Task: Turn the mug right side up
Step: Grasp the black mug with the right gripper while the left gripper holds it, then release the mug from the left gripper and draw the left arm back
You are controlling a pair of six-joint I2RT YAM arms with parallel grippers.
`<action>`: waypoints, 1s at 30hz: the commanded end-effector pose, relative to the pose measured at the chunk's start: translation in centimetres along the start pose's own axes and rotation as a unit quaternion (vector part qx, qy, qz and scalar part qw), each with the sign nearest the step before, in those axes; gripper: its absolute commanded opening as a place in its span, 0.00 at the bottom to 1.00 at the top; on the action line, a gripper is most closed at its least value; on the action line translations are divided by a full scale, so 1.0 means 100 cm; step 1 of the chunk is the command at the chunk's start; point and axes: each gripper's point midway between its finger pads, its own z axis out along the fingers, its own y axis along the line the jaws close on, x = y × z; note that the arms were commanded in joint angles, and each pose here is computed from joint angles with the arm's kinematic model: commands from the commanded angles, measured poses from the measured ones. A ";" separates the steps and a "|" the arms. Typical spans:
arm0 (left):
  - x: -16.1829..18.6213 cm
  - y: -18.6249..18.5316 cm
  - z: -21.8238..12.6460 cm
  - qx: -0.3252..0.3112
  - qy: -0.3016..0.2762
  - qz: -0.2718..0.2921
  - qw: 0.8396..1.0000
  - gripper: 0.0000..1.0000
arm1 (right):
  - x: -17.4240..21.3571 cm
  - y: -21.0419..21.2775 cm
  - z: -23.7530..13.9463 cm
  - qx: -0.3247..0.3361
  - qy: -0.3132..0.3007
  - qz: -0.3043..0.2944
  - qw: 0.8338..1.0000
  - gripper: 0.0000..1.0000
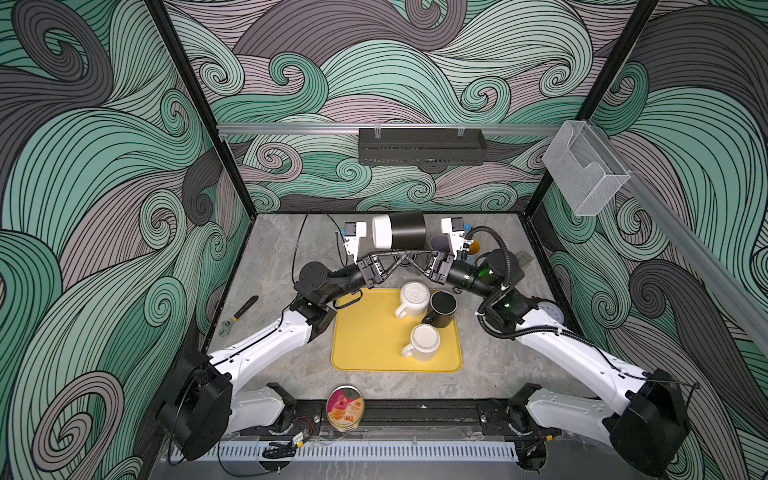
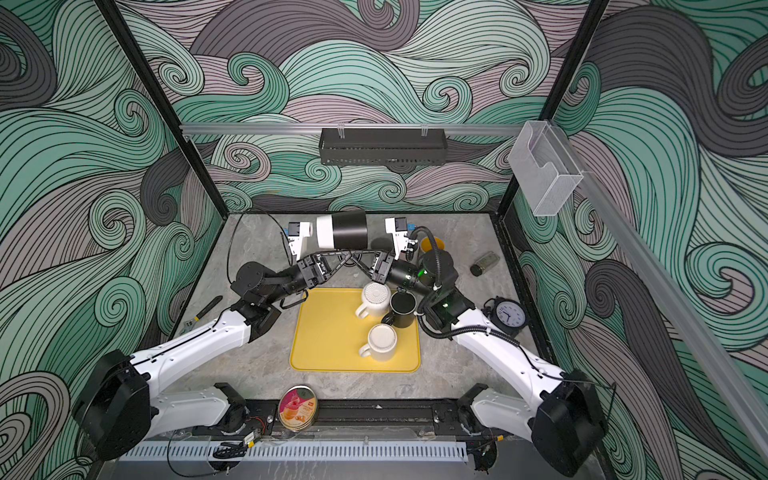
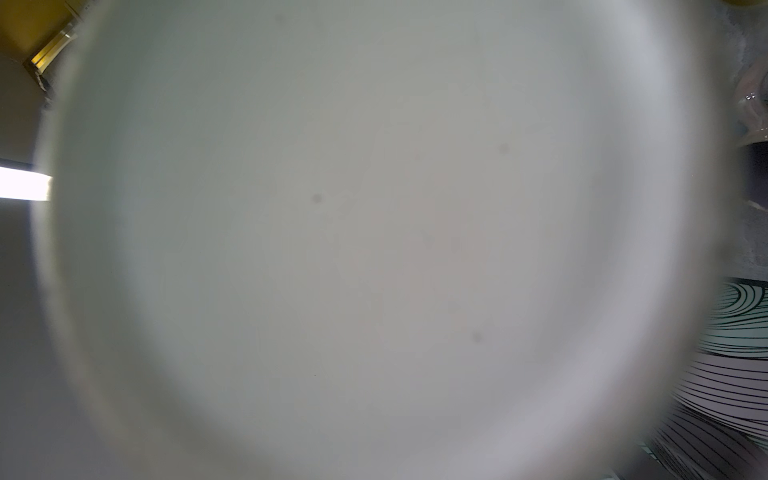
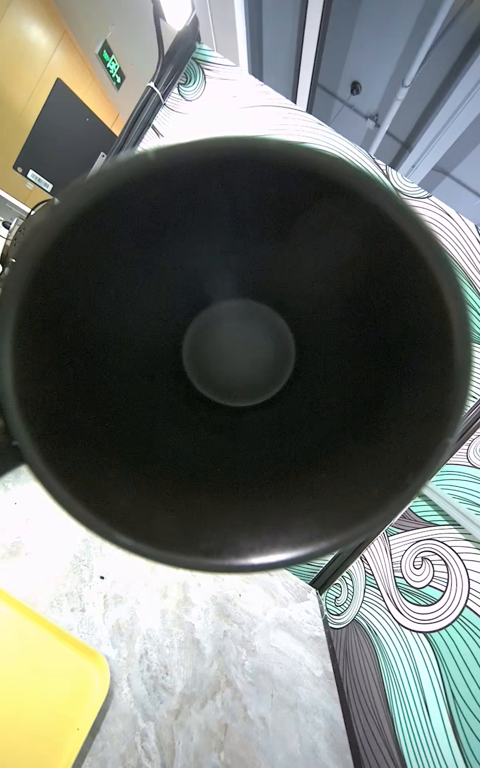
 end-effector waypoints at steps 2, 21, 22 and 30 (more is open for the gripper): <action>0.028 -0.018 0.005 0.034 0.068 -0.007 0.997 0.00 | -0.041 0.036 -0.009 -0.040 -0.082 -0.062 0.994 0.00; -0.003 0.063 -0.088 -0.331 0.021 0.124 0.935 0.84 | -0.037 -0.001 -0.012 0.084 -0.053 -0.075 0.992 0.00; -0.005 0.070 -0.101 -0.371 0.024 0.136 0.918 0.84 | -0.037 -0.007 -0.011 0.103 -0.050 -0.074 0.991 0.00; -0.010 0.089 -0.151 -0.516 0.062 0.180 0.835 0.98 | -0.025 -0.064 -0.008 0.284 0.006 -0.088 0.955 0.00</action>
